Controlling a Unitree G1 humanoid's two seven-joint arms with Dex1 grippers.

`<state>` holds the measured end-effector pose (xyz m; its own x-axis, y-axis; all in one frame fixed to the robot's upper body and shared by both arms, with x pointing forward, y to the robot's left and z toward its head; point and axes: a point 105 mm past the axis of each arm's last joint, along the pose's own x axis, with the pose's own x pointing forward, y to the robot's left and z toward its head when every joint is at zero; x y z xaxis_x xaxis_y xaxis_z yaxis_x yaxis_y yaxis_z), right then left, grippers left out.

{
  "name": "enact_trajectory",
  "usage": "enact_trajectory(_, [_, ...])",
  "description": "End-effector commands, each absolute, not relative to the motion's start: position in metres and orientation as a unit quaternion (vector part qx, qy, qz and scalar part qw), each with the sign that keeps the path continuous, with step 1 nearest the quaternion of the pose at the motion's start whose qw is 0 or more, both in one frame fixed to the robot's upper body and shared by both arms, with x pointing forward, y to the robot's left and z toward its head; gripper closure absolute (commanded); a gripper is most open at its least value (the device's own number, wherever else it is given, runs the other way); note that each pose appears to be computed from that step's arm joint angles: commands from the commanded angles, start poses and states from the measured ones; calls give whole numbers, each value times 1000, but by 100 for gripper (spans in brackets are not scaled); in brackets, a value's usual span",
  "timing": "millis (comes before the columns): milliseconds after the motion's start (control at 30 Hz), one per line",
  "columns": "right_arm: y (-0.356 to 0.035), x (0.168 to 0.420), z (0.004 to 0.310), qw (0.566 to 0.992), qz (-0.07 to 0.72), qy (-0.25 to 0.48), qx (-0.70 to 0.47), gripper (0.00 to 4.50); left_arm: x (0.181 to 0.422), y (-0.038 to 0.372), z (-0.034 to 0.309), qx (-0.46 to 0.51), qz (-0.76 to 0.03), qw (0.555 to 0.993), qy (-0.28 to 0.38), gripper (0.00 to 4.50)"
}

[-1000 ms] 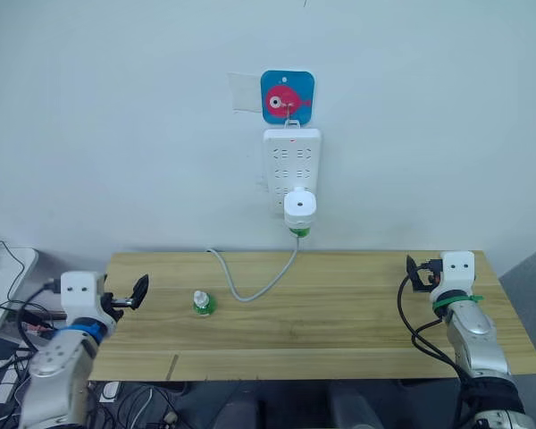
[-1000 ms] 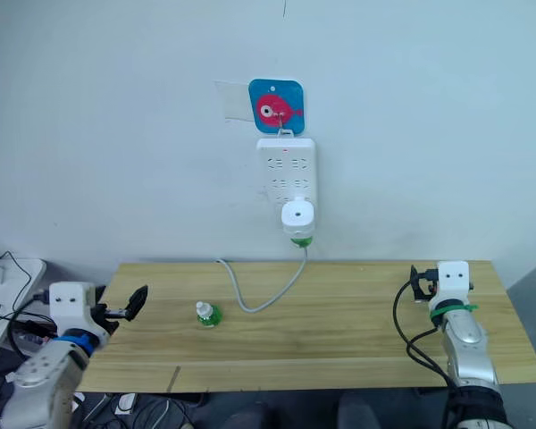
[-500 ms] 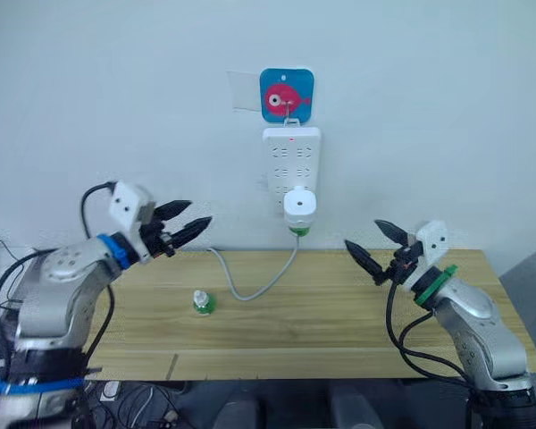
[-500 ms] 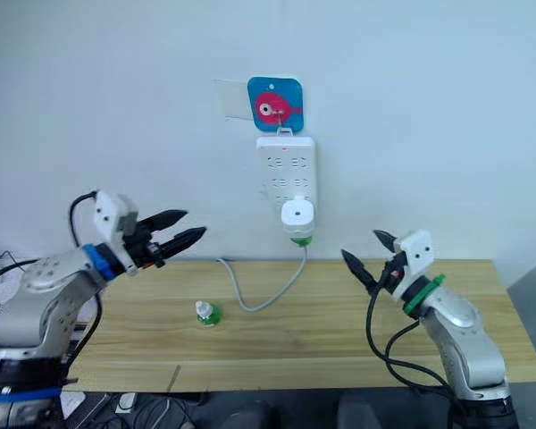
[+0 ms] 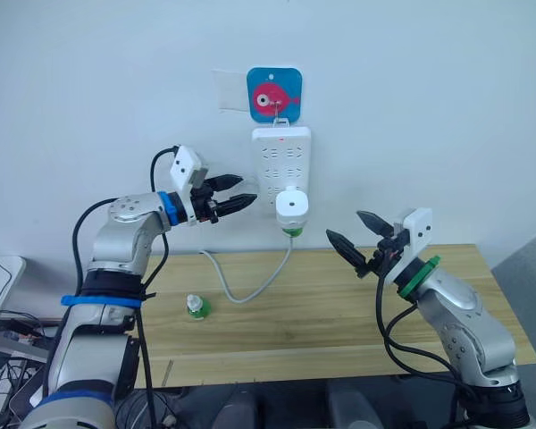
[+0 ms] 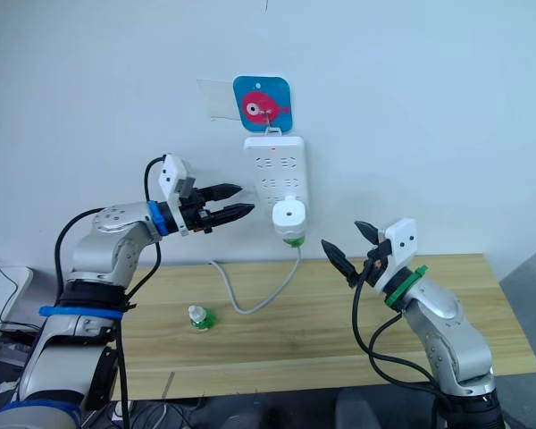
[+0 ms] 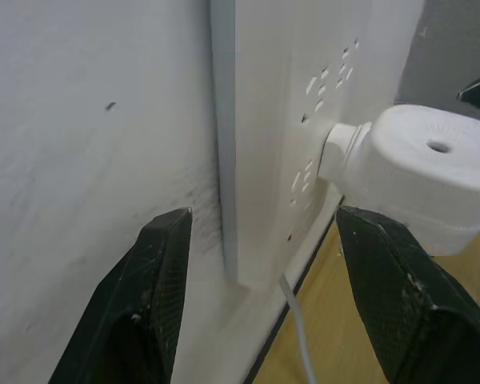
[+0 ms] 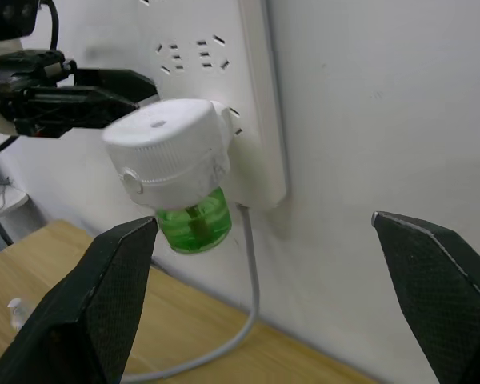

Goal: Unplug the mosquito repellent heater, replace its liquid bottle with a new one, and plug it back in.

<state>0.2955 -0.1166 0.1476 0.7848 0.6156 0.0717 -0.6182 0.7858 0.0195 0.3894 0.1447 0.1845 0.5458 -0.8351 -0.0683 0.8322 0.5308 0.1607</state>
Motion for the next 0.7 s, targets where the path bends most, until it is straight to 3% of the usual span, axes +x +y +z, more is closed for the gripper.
enact_trajectory(33, [-116,292,160,943,328,-61,15,0,397,137,194,98,-483,869,-30,154])
enact_trajectory(300, [-114,290,159,945,322,-59,14,0,409,121,188,91,-496,863,-35,154])
enact_trajectory(700, [-99,290,163,940,336,-57,29,0,402,99,193,70,-547,833,-40,154])
